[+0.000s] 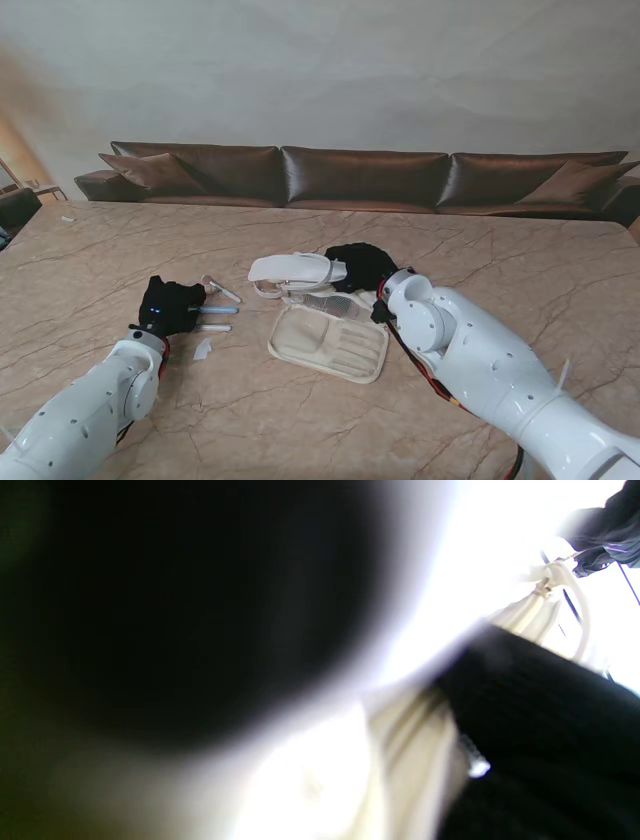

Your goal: Pack the cosmetics bag

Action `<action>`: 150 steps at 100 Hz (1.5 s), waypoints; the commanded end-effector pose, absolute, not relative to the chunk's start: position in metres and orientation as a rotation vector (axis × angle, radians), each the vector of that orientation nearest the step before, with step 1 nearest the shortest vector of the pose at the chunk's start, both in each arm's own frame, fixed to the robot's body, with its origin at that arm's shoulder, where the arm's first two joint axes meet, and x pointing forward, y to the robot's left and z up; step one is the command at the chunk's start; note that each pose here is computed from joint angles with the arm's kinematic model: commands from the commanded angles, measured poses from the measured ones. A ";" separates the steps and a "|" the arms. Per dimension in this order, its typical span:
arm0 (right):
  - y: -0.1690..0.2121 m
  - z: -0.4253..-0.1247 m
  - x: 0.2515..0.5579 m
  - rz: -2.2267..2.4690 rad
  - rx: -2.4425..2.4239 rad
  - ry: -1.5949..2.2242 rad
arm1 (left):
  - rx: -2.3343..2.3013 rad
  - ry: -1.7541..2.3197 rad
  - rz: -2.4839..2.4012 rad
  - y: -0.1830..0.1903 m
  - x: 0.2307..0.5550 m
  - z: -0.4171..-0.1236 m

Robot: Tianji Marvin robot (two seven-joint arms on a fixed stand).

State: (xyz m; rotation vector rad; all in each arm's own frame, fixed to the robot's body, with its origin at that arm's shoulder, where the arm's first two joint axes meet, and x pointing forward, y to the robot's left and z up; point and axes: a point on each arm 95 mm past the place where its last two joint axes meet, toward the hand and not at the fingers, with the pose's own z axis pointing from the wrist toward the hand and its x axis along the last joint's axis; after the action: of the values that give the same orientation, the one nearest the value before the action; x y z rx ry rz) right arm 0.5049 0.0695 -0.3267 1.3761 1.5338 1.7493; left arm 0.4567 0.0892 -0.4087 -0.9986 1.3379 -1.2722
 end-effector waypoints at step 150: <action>0.078 -0.331 0.504 1.806 1.423 1.482 | -0.930 1.275 -1.381 0.070 0.446 -0.384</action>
State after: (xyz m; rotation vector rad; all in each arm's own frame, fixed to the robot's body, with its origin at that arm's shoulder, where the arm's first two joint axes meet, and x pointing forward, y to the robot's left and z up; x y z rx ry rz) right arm 0.5076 0.0702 -0.3306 1.4189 1.4756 1.7817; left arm 0.4472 0.0733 -0.3836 -0.9273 1.2746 -1.3716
